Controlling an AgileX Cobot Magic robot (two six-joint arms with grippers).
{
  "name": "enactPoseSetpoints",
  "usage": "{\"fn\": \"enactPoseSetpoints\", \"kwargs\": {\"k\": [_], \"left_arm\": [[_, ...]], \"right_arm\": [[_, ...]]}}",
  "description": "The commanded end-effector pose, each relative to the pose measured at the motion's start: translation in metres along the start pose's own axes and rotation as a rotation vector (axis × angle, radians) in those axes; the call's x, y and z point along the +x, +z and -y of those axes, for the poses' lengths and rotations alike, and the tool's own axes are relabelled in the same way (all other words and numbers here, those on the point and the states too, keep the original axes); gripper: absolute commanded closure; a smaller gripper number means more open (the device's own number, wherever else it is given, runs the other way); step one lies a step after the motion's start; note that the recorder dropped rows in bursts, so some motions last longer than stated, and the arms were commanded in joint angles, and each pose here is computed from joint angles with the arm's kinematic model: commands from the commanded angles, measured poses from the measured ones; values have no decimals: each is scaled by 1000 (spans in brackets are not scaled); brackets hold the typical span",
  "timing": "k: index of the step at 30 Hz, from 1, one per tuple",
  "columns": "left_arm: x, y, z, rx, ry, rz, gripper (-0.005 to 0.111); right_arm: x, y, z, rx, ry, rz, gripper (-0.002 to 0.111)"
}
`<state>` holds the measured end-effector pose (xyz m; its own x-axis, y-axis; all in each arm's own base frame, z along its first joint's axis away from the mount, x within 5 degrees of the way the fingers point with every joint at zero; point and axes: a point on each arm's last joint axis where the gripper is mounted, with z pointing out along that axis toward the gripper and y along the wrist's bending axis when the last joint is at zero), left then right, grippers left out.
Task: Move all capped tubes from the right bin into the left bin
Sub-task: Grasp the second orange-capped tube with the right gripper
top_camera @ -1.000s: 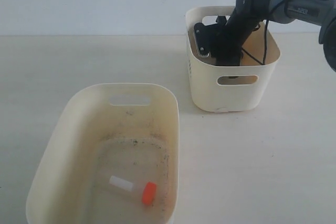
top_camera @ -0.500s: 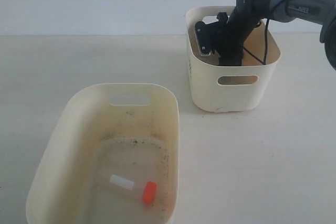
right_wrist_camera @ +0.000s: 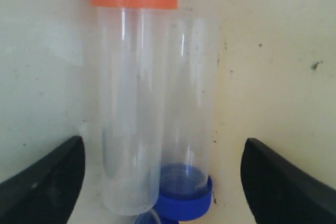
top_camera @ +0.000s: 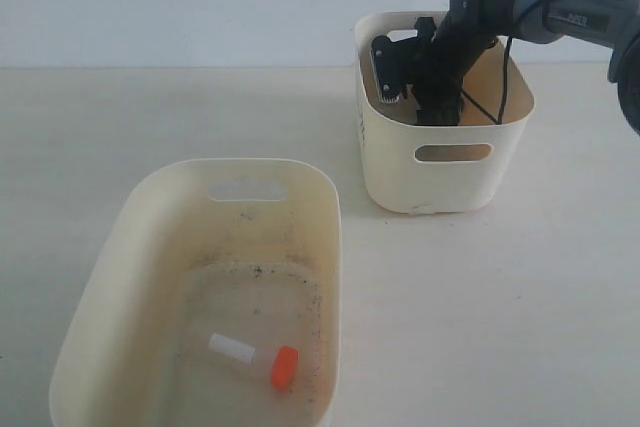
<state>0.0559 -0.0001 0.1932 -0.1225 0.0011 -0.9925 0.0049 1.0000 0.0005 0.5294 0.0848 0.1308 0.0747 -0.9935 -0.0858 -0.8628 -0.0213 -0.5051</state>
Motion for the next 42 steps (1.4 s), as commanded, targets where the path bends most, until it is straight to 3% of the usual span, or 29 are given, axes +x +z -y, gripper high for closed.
{"fn": "enactPoseSetpoints", "kwargs": {"k": [1, 8, 12, 17, 24, 34, 37, 42], "left_arm": [[-2, 0, 0, 1, -16, 8, 102], [-2, 0, 0, 1, -16, 8, 102], [-2, 0, 0, 1, -16, 8, 102], [-2, 0, 0, 1, -16, 8, 102], [-2, 0, 0, 1, -16, 8, 102], [-2, 0, 0, 1, -16, 8, 102], [-2, 0, 0, 1, -16, 8, 102], [-2, 0, 0, 1, -16, 8, 102]], "right_arm": [[3, 13, -9, -32, -1, -12, 31], [5, 22, -22, -135, -5, -27, 64], [6, 22, -22, -135, 8, -33, 62], [7, 24, -25, -151, 10, -41, 68], [8, 24, -29, -189, 36, -64, 108], [3, -17, -3, -88, 80, -37, 108], [-7, -19, -1, -81, 173, 63, 108], [-7, -23, 1, -69, 169, 62, 108]]}}
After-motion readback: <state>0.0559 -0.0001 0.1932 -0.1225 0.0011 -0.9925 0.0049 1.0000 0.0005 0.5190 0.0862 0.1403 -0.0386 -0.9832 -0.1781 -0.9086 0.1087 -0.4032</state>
